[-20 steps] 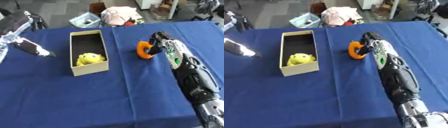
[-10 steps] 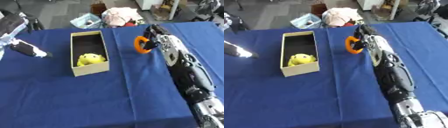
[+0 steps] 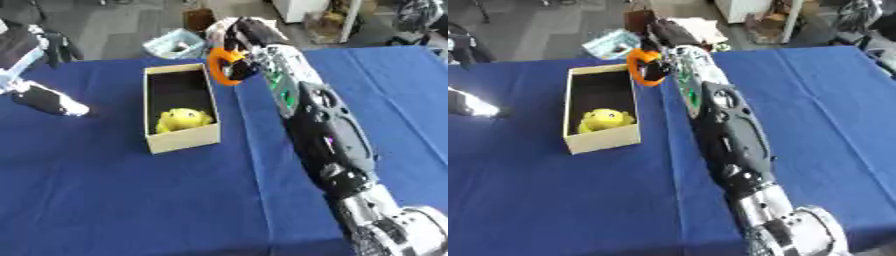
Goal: Pick up objects on the table and place them in the box.
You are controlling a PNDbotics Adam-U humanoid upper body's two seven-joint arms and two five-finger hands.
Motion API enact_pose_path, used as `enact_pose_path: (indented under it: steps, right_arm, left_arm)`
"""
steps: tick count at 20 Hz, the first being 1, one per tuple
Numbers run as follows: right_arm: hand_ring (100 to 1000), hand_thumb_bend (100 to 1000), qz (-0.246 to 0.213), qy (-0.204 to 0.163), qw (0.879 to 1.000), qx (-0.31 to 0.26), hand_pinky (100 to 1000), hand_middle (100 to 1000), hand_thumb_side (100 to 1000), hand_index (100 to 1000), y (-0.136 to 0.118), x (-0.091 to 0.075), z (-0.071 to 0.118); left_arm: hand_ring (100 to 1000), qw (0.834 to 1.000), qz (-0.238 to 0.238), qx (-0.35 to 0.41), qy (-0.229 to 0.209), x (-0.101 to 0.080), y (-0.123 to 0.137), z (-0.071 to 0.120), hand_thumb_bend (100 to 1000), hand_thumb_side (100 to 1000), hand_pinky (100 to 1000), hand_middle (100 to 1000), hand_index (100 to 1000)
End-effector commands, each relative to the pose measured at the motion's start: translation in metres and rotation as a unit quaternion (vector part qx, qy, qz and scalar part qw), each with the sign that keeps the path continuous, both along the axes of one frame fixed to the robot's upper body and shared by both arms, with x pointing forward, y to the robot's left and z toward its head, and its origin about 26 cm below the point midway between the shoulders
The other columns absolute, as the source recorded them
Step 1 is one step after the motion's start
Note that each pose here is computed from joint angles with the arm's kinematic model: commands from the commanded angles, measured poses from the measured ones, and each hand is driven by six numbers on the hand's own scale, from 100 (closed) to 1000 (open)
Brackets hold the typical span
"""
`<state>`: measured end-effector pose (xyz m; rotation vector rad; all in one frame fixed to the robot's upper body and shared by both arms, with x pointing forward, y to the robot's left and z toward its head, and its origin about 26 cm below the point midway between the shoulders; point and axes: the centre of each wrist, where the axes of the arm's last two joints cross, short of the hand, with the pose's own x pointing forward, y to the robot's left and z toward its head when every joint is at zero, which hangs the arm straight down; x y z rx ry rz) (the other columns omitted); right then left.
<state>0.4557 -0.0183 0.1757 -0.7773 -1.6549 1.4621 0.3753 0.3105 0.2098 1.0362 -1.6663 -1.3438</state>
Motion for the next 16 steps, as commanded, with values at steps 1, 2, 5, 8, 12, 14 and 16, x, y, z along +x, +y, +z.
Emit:
enact_pose_path:
  steps: [1,2,5,8,12,14,16]
  right_arm:
    - [618,100,0.022,-0.016,1.0,-0.011,732,554,102,363,0.03,-0.015,0.006]
    - [619,100,0.026,-0.012,0.999,-0.016,733,556,105,365,0.038,-0.02,0.002]
    - [623,134,0.028,-0.007,0.999,-0.031,733,562,133,408,0.054,-0.031,-0.008]
    - [631,299,0.013,-0.013,0.999,-0.03,728,588,242,669,0.058,-0.037,-0.013]
    - [657,473,-0.01,-0.028,0.999,-0.026,729,647,360,889,0.054,-0.039,-0.015]
    - [674,517,-0.025,-0.04,0.998,-0.03,733,701,372,931,0.051,-0.037,-0.013]
    - [692,577,-0.046,-0.059,0.997,-0.033,738,753,401,960,0.047,-0.035,-0.01]
  left_arm:
    - [474,1.0,-0.012,-0.002,-0.024,-0.002,-0.004,0.016,909,384,579,505,664]
    - [473,1.0,-0.014,-0.004,-0.025,-0.002,-0.006,0.016,910,384,578,505,663]
    - [473,0.999,-0.02,-0.007,-0.028,-0.002,-0.009,0.018,910,386,578,504,663]
    - [472,0.999,-0.021,-0.01,-0.03,-0.003,-0.01,0.019,912,387,577,503,662]
    - [472,0.999,-0.018,-0.012,-0.029,-0.003,-0.009,0.017,913,386,577,503,662]
    - [471,0.999,-0.016,-0.013,-0.028,-0.003,-0.009,0.016,913,386,576,503,662]
    - [471,0.999,-0.014,-0.013,-0.028,-0.004,-0.007,0.016,913,386,576,503,662]
